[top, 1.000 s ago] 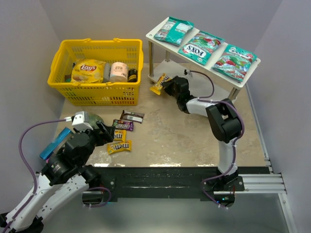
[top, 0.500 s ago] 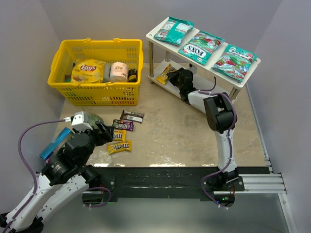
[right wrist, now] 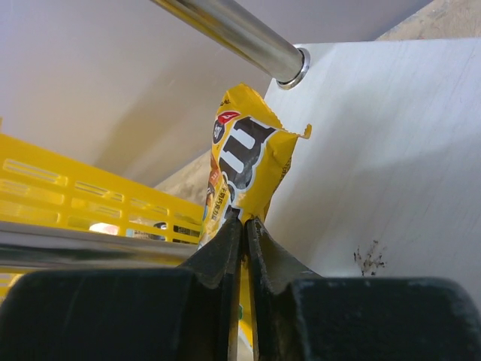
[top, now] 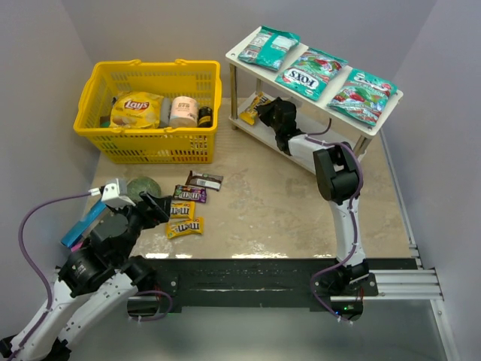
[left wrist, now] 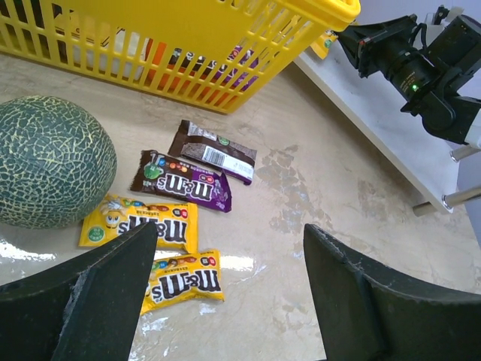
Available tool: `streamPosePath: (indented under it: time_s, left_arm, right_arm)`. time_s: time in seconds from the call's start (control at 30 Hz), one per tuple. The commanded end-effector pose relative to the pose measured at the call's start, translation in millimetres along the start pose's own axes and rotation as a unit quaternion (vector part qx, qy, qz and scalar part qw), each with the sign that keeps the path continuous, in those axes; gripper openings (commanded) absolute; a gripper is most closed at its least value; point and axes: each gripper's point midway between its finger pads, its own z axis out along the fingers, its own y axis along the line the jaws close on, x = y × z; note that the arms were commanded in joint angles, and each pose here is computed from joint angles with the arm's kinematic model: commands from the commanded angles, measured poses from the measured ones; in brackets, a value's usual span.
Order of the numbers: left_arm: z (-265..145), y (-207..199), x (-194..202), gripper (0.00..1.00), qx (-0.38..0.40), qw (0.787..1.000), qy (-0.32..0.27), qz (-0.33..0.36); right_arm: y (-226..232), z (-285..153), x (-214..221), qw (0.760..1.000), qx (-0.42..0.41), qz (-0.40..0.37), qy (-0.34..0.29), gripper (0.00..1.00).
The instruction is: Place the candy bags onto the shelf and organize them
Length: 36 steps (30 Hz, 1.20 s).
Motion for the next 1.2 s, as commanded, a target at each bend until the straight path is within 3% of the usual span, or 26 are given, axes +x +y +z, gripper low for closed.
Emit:
streamPosePath:
  time_s: [0.0, 0.3, 0.37, 0.43, 0.53, 0.67, 1.03, 1.17]
  left_arm:
    - [-4, -1, -14, 0.84, 0.006, 0.999, -0.034, -0.023]
    - [-4, -1, -15, 0.84, 0.007, 0.999, -0.034, -0.023]
    - [-4, -1, -15, 0.84, 0.007, 0.999, -0.034, -0.023]
    - [-5, -1, -15, 0.84, 0.008, 0.999, -0.035, -0.024]
    - [-5, -1, -16, 0.84, 0.008, 0.999, -0.037, -0.025]
    - [-6, -1, -16, 0.84, 0.008, 0.999, -0.037, -0.026]
    - [-6, 1, -17, 0.83, 0.005, 0.999, -0.040, -0.029]
    - [-7, 1, -18, 0.83, 0.006, 0.999, -0.042, -0.031]
  right_arm:
    - [12, 5, -25, 0.999, -0.003, -0.009, -0.033, 0.10]
    - [4, 7, -27, 0.999, 0.018, -0.017, -0.033, 0.14]
    - [3, 7, -28, 0.999, 0.021, -0.020, -0.031, 0.25]
    - [1, 5, -29, 0.999, 0.032, -0.018, -0.032, 0.45]
    - [0, -1, -35, 0.998, 0.039, -0.019, -0.039, 0.54]
    - [-1, -7, -39, 0.998, 0.046, -0.030, -0.044, 0.52]
    - [24, -26, -56, 0.996, -0.015, -0.050, -0.073, 0.31]
    - [31, -26, -54, 0.995, -0.038, -0.048, -0.076, 0.27]
